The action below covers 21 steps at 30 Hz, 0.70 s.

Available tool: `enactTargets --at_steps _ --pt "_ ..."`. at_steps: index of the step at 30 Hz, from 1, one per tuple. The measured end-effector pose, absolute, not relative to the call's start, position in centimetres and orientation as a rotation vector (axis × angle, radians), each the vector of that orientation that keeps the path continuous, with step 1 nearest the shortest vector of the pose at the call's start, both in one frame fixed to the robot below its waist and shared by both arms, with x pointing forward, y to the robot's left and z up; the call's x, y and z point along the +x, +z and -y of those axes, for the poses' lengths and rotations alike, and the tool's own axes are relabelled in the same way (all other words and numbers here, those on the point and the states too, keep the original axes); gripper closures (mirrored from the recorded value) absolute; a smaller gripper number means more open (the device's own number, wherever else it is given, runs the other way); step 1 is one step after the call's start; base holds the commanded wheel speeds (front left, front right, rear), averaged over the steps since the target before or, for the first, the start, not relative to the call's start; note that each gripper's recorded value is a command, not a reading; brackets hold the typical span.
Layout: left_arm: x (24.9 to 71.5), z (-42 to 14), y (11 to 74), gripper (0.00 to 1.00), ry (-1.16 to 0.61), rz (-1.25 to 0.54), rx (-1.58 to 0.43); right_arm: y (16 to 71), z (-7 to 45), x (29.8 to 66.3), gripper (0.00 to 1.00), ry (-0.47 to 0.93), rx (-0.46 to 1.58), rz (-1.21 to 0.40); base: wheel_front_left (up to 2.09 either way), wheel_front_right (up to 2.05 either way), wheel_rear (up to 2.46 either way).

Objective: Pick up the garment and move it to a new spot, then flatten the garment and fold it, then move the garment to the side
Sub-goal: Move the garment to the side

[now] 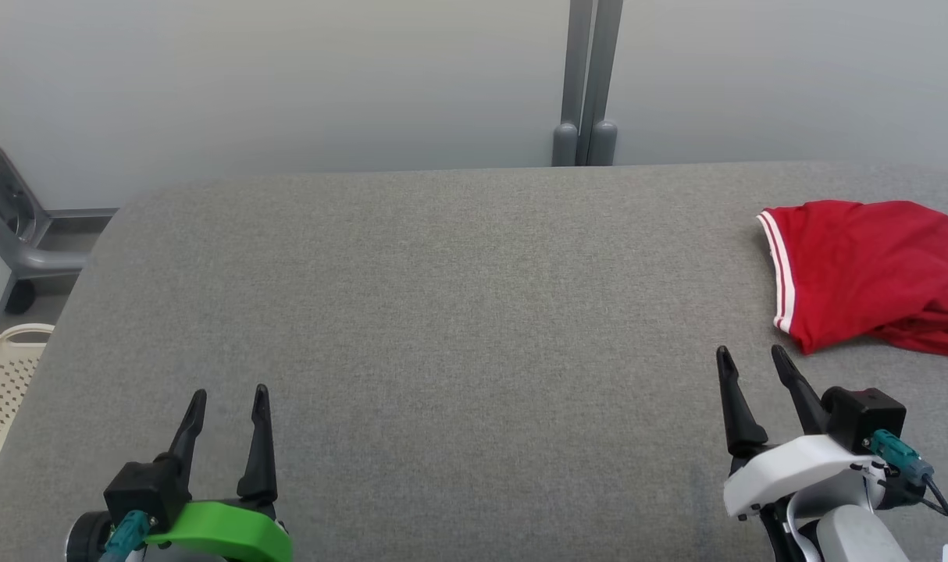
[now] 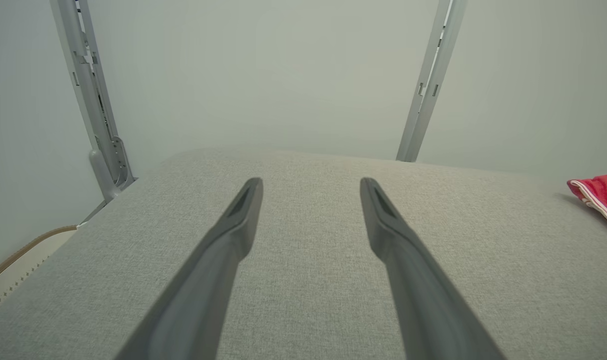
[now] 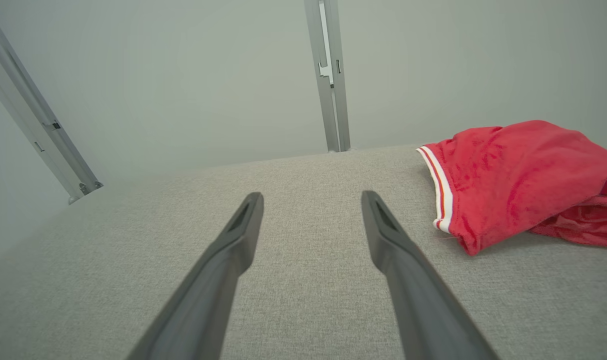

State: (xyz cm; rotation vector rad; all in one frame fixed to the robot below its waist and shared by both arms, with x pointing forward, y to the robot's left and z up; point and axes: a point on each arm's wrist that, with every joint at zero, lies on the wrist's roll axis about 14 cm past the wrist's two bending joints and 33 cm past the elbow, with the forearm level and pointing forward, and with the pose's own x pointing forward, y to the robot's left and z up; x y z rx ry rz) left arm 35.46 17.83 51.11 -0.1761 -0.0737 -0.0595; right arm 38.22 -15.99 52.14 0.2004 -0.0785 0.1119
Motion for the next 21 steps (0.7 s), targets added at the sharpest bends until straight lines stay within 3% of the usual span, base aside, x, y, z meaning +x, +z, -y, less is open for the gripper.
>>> enactTargets --at_steps 21 --pt "33.5 -18.5 48.0 0.0 -0.011 -0.002 -0.156 49.1 19.0 35.9 0.0 0.03 0.079 0.03 0.0 0.0 0.0"
